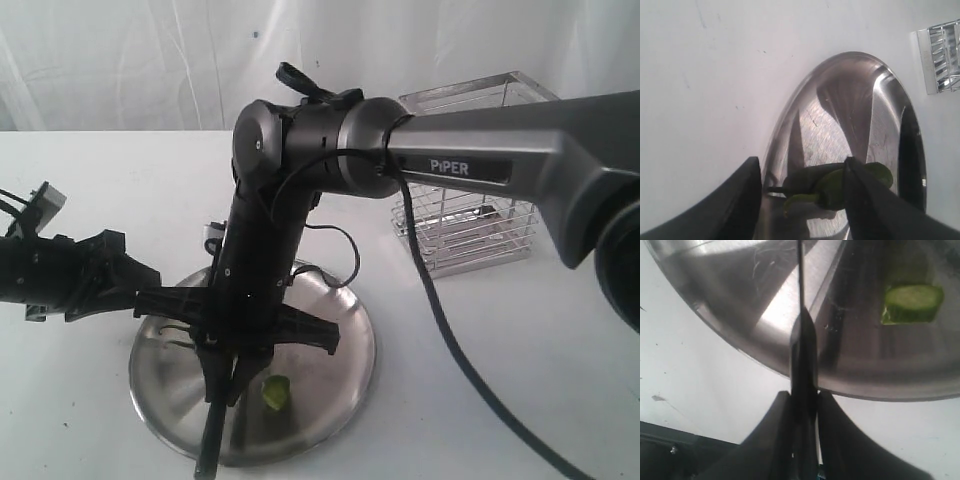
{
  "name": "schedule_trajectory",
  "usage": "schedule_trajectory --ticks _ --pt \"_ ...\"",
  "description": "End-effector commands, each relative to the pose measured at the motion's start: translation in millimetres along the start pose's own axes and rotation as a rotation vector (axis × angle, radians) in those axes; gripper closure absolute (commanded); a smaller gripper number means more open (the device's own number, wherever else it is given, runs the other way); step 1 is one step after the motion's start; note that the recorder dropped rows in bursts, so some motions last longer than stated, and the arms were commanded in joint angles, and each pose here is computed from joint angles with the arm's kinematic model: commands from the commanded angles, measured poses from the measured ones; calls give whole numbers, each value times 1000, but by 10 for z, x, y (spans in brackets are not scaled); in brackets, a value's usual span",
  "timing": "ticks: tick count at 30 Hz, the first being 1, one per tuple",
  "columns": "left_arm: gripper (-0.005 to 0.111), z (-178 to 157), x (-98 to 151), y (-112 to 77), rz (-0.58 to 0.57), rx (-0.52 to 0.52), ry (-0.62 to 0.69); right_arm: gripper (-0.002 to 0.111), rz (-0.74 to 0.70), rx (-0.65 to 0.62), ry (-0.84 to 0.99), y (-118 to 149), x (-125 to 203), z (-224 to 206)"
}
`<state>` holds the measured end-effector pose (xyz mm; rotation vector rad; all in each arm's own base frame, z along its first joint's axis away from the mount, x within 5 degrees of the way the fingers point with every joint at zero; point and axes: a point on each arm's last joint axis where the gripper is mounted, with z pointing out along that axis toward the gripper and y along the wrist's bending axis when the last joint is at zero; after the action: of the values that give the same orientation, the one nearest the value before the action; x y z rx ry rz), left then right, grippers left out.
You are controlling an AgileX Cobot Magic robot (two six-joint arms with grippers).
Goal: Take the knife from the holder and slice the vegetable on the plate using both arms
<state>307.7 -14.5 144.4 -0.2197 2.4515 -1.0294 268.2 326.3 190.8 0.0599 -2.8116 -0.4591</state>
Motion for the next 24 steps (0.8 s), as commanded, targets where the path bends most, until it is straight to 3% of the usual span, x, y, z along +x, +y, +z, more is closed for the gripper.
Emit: schedule_trajectory --ticks 1,14,24 --pt "53 -4 1 -49 13 23 -8 108 55 34 -24 -71 -70 -13" --pt "53 -4 -11 -53 4 28 -21 108 137 -9 26 -210 -199 26" --pt "53 -5 -29 -57 12 33 -40 108 115 -1 43 -215 -209 103"
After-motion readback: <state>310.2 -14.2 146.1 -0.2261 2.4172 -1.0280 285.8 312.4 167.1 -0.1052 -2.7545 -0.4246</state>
